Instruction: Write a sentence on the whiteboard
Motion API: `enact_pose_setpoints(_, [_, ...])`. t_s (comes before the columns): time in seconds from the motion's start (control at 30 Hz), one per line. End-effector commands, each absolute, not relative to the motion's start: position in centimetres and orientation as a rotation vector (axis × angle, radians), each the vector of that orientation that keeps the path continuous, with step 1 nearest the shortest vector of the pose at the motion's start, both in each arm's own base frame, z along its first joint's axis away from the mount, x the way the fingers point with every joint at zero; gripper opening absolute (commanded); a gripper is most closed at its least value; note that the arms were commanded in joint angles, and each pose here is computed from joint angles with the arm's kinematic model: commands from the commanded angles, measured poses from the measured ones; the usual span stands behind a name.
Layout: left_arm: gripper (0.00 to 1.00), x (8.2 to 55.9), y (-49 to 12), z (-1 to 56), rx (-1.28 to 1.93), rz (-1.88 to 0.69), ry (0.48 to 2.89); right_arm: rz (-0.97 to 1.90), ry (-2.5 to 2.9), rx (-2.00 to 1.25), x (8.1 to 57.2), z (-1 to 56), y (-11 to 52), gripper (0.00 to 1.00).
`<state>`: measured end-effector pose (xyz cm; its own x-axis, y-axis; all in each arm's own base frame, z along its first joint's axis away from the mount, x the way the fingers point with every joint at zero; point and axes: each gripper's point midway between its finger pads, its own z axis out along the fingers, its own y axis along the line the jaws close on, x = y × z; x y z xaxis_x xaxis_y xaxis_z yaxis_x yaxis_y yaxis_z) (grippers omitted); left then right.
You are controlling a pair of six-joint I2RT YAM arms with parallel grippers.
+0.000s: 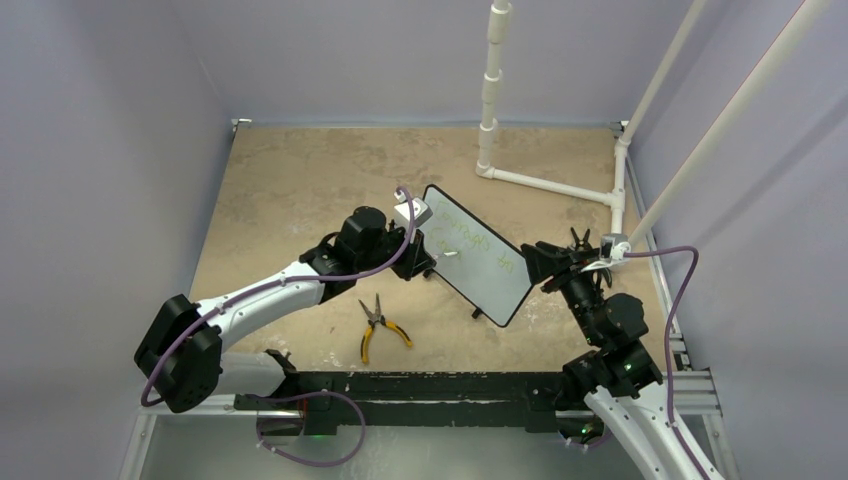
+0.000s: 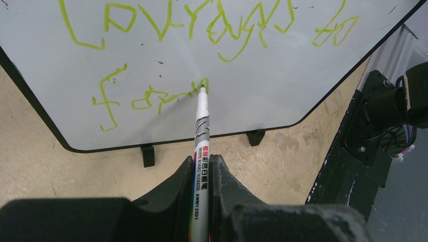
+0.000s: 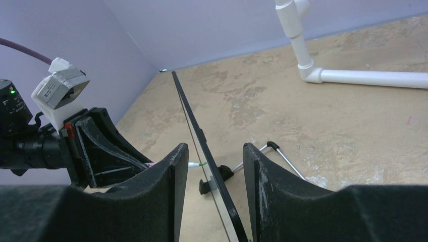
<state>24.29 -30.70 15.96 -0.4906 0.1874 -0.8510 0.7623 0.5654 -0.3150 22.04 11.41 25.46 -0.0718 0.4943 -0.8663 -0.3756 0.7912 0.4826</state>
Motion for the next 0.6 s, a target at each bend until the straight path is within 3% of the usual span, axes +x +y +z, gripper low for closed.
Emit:
enact_pose_setpoints(0.0, [0.00,24.3,-31.4,17.1,0.788,-0.923,1.919,0.714,1.455,0.095,22.1,26.0,11.4,0.47])
enact_pose_setpoints(0.57, [0.00,23.3,-30.7,14.0,0.826,-0.879,2.037,0.714,1.454,0.096,22.1,26.1,11.3,0.47])
